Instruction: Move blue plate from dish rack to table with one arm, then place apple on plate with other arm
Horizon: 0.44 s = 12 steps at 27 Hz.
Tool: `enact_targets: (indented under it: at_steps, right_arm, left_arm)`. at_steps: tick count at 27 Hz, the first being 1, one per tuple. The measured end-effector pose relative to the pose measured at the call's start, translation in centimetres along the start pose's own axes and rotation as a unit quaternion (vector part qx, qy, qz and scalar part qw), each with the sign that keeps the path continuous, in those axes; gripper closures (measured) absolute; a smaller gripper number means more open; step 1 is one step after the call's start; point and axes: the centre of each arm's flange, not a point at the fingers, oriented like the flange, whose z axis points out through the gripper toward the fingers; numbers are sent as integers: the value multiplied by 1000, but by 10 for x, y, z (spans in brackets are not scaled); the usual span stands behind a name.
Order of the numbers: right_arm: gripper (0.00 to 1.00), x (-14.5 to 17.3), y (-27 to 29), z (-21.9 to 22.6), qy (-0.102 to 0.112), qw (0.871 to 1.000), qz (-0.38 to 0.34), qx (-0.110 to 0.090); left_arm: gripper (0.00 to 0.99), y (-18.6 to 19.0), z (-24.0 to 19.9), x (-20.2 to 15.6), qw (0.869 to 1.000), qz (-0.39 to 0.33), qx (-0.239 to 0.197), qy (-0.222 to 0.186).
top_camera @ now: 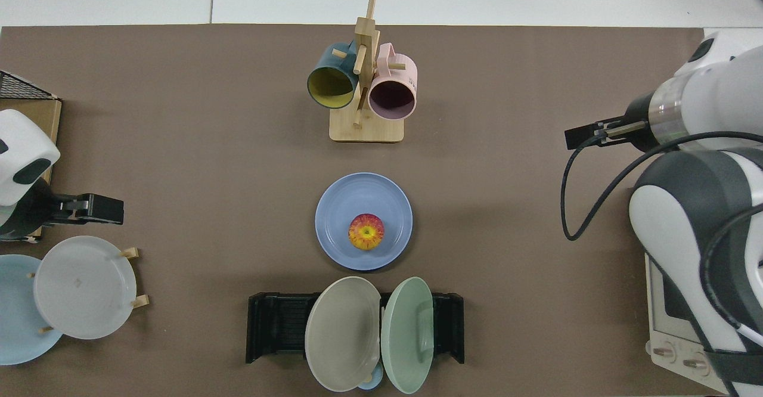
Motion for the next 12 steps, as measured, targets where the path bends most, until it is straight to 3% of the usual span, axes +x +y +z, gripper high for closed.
enact_targets:
  at_steps: [12]
  right_arm:
    - [0,-15,0,-12,-33,999,25,3]
  left_arm:
    - [0,3,-2,2,1000,-2,-19,9]
